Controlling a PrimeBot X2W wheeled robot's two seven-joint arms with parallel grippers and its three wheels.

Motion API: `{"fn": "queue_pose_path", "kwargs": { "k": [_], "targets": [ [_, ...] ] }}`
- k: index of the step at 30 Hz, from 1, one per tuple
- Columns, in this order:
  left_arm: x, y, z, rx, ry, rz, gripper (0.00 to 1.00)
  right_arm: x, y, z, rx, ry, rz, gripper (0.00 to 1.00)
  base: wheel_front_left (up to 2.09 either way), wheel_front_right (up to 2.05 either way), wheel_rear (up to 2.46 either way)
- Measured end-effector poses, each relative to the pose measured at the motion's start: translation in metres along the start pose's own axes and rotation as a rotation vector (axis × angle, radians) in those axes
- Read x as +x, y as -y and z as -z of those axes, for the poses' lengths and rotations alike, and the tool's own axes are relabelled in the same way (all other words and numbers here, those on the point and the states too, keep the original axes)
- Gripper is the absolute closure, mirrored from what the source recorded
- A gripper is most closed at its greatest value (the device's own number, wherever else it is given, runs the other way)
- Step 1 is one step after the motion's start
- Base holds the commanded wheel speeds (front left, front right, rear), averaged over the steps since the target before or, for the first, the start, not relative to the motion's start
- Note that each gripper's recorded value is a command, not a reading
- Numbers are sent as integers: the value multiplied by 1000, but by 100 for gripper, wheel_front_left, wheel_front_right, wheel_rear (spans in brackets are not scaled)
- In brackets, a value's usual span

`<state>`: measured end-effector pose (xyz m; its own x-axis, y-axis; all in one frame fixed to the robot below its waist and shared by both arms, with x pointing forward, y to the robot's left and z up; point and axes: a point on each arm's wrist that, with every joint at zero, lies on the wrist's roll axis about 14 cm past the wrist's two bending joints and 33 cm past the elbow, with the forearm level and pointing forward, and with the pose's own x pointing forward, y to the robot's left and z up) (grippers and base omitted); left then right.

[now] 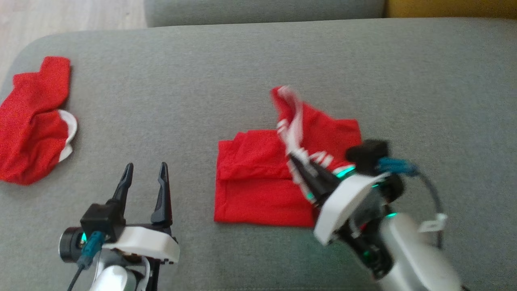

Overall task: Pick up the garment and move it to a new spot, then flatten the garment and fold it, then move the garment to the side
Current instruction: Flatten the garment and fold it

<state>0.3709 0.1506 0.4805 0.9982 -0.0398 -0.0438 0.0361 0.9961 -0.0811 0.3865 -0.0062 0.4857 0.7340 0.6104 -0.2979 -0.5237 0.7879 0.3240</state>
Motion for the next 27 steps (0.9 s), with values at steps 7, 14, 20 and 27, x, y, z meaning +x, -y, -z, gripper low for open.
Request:
{"fn": "queue_pose_path", "kwargs": {
  "k": [7, 14, 20, 27],
  "targets": [
    [-14, -13, 7, -10, -26, -52, 0, 30, -60, 53, 86, -121, -210, 100, 0, 0, 0],
    [-18, -22, 15, -13, -52, -81, 0, 55, -53, 61, 92, -125, -210, 100, 0, 0, 0],
    [-11, -22, 17, -9, -53, -76, 0, 66, -52, 57, 109, -98, -223, 0, 0, 0, 0],
    [-3, -15, 14, -9, -40, -49, 0, 67, -69, -5, 104, 155, -290, 0, 0, 0, 0]
  ]
}}
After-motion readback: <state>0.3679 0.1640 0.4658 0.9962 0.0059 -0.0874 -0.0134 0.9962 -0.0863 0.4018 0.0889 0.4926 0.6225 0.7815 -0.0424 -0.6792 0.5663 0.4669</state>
